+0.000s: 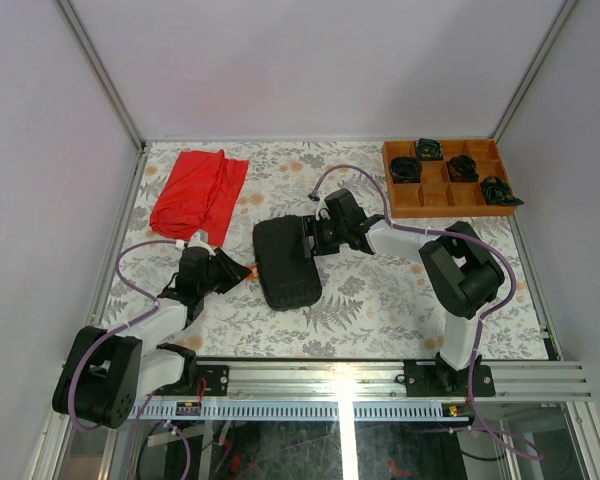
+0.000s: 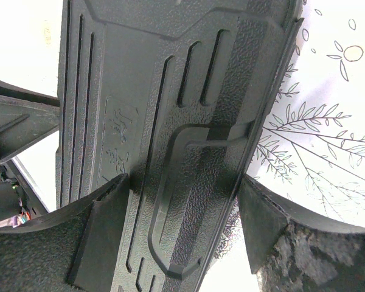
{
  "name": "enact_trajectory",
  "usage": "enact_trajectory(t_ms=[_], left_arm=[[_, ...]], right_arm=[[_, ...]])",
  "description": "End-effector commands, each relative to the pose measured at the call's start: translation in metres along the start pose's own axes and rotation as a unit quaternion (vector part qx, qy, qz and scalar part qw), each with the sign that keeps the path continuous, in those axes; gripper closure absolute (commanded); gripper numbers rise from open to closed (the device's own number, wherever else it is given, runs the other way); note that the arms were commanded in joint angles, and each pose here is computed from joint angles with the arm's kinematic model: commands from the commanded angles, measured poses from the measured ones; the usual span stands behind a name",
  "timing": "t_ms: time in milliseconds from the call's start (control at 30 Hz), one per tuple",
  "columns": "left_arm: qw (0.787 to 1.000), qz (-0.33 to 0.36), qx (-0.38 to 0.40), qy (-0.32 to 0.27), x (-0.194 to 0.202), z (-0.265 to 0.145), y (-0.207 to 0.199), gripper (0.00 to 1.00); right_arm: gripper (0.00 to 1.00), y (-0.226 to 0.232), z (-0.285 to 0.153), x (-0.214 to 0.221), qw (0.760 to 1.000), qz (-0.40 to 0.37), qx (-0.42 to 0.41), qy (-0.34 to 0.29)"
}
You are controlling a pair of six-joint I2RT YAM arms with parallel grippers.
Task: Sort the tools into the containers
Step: Close the storage box at the center of the board.
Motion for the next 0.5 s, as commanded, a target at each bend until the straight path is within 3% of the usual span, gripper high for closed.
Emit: enact_trajectory(t_ms=[0,467], left_arm=[[0.997,0.005,0.082,-0.004,-0.0081,-0.0042,-0.0349,0.74],[0.996,0.004,0.091,-0.009,-0.0099,-0.0061,-0.0385,0.74]], right_arm=[[0.6,-0.0431,0.0116,0.0581,0.993,-0.012,0.076,0.092],[0.6,-0.042,0.0122,0.0586,0.993,-0.013,0.077,0.094]])
Point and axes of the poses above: each gripper's point midway between its finger pads, its own z axis out along the fingers, its own y axis along the line the jaws close on, x = y × z, the point moved 1 cm from there along -z, back along the fingers, and after that the axes turned 10 degrees about z, right-handed, at the moved point
